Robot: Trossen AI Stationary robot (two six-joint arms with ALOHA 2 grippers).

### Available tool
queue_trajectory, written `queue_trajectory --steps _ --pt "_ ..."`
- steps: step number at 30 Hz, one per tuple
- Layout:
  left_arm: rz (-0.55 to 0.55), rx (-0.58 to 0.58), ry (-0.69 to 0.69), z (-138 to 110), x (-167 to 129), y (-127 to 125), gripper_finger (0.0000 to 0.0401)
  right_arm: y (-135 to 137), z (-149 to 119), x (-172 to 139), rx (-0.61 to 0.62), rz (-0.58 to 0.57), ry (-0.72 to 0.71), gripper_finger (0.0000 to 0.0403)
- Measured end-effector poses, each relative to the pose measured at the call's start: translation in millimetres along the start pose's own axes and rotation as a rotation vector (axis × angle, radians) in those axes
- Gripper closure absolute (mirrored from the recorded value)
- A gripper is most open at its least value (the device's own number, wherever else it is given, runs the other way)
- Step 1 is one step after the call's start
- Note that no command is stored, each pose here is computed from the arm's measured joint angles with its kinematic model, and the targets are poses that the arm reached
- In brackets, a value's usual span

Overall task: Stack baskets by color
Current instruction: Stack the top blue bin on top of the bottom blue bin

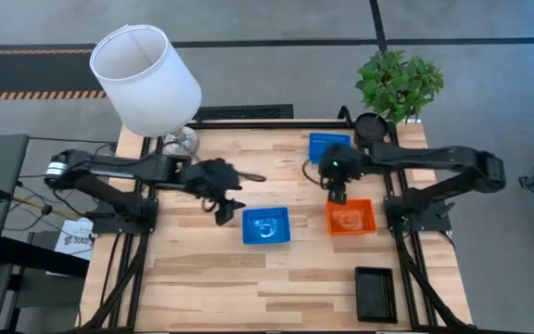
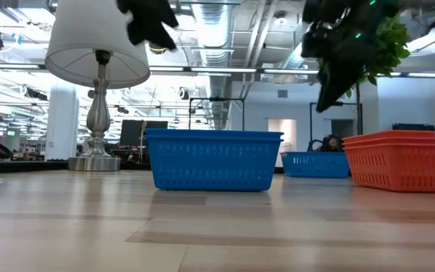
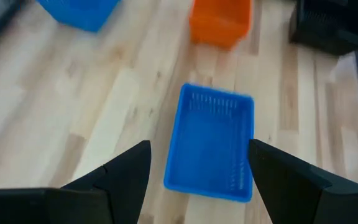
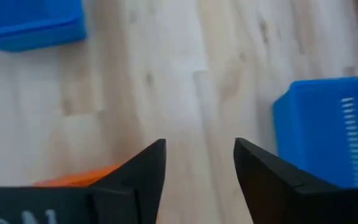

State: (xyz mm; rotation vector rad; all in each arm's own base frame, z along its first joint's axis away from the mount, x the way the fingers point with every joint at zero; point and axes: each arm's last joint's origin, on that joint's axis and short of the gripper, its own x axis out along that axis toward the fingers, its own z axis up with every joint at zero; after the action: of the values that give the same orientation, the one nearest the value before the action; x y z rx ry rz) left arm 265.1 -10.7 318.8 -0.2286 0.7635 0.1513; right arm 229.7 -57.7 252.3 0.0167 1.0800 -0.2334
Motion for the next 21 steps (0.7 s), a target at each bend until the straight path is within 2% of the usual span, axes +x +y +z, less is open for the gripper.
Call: queue_trajectory --steps 4,10,21 --pt "0.024 -0.021 -0.105 -17 -18 -10 0.0147 -20 8 15 0.011 -0.031 0.051 0.0164" --pt "-0.045 -0.118 -0.199 -44 -5 -14 0.0147 -51 16 32 0.025 -0.05 0.166 0.0136" --pt "-0.047 -0.142 -0.21 -48 3 -13 0.0147 -87 9 81 0.008 -0.098 0.342 0.0132"
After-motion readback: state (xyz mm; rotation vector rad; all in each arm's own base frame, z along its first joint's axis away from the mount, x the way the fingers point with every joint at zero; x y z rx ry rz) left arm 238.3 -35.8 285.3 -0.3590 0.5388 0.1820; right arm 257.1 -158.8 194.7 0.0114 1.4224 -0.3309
